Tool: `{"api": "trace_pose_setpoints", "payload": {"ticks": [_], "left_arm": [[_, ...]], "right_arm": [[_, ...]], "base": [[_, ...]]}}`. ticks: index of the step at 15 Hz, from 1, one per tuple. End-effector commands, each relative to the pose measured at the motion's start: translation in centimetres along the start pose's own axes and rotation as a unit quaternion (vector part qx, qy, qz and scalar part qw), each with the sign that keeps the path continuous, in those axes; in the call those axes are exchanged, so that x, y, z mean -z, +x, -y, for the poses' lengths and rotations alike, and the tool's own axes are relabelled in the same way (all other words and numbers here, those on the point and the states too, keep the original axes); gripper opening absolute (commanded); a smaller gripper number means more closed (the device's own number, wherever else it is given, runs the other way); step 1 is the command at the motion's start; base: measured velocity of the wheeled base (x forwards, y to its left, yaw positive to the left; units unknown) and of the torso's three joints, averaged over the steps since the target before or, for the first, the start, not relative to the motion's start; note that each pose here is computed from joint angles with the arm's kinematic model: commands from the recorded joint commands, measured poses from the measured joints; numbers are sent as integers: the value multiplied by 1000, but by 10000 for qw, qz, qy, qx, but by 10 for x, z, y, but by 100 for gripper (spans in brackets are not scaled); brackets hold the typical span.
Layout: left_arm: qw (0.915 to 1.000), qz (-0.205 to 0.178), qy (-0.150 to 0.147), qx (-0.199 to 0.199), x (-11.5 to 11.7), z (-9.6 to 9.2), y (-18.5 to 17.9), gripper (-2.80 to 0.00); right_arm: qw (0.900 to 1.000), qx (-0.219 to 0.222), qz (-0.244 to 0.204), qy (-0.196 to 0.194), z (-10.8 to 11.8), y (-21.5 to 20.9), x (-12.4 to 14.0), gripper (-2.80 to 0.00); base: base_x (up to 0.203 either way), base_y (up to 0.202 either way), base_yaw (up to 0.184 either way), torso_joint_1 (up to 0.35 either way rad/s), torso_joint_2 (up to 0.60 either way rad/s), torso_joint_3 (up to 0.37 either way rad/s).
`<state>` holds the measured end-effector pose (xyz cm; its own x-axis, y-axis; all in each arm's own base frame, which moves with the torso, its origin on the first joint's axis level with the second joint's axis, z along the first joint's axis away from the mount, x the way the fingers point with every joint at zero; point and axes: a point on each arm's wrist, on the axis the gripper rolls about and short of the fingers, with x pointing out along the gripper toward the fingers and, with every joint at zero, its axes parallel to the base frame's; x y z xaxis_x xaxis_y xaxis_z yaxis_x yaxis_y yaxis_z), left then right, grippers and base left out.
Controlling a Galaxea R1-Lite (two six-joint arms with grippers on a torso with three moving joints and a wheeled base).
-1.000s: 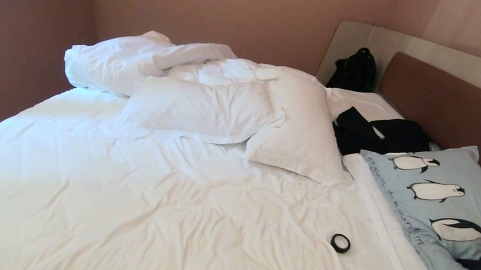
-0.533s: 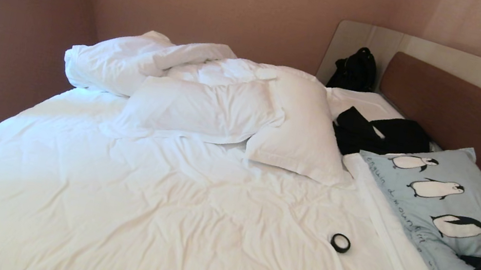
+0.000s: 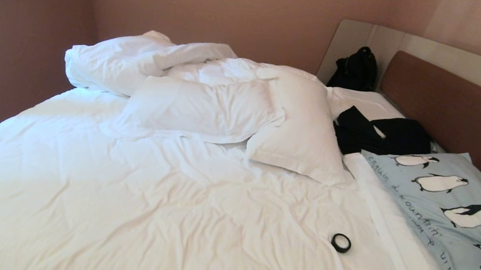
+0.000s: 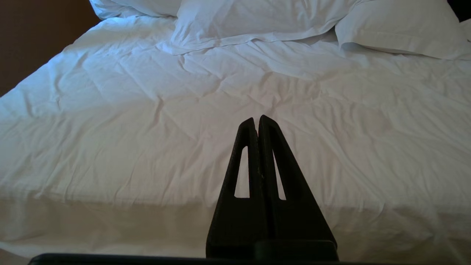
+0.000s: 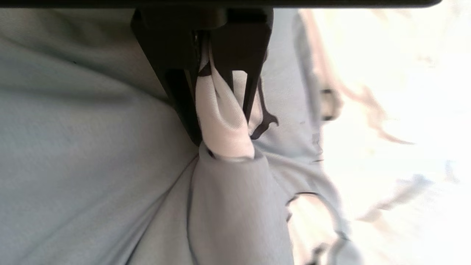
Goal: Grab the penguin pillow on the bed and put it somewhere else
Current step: Pick up the pillow
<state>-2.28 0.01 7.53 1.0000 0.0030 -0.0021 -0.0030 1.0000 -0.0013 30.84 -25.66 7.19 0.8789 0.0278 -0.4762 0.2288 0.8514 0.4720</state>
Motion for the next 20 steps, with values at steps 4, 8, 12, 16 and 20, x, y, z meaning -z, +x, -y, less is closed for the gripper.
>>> {"api": "trace_pose_setpoints", "payload": {"ticks": [4, 8, 12, 16, 20], "left_arm": [[10000, -5, -1, 0, 0, 0, 0, -280], [10000, -5, -1, 0, 0, 0, 0, -280], [10000, -5, -1, 0, 0, 0, 0, -280], [10000, -5, -1, 0, 0, 0, 0, -280], [10000, -5, -1, -1, 0, 0, 0, -280]], "right_arm": [[9955, -934, 163, 77, -15, -30, -15, -280], [9937, -1005, 500, -38, -37, -52, -37, -280], [9860, -1154, 1127, -428, -84, -106, -66, -280], [9739, -1279, 1736, -707, -139, -175, -78, -280], [9715, -241, 2325, -402, -177, -231, -63, -280]], "base": [[0, 0, 0, 0, 0, 0], [0, 0, 0, 0, 0, 0], [0, 0, 0, 0, 0, 0], [0, 0, 0, 0, 0, 0], [0, 0, 0, 0, 0, 0]]}}
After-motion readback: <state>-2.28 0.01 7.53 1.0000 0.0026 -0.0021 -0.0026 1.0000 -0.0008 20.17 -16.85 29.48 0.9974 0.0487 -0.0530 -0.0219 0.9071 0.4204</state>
